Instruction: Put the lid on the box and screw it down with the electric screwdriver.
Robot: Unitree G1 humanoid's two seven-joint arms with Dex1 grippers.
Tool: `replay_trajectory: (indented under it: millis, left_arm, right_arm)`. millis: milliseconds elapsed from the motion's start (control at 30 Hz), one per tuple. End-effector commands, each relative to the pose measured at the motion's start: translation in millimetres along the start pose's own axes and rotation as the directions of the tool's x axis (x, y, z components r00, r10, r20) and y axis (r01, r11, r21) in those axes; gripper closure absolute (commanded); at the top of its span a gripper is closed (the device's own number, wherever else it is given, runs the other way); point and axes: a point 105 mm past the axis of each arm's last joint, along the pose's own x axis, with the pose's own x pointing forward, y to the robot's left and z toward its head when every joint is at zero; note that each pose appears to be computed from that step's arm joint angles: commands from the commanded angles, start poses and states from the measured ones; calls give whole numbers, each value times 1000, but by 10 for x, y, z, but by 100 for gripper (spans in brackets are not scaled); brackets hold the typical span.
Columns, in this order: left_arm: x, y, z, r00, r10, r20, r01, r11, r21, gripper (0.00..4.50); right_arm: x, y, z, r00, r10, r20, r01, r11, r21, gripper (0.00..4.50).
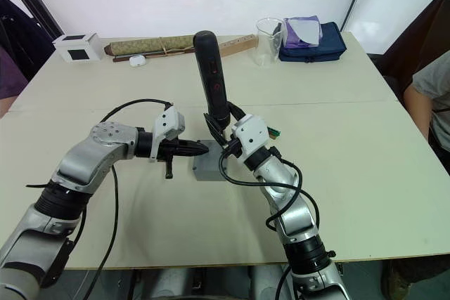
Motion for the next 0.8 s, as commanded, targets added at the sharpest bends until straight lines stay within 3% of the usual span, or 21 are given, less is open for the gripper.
replay_trajectory:
  millis: [33, 367, 800]
  left_arm:
    - [-4, -5, -70, 1000, 2, -25, -2, 1000, -3, 450]
    - [31, -101, -250, 995, -35, -91, 36, 999, 14, 450]
    - [53, -83, -314, 995, -29, -94, 29, 1000, -4, 450]
  right_arm:
    - [-73, -50, -42, 999, -19, -42, 21, 999, 41, 237]
    - [-186, -32, -213, 985, 30, -169, -23, 999, 45, 237]
    - [-235, -23, -410, 958, 55, -280, -40, 997, 59, 237]
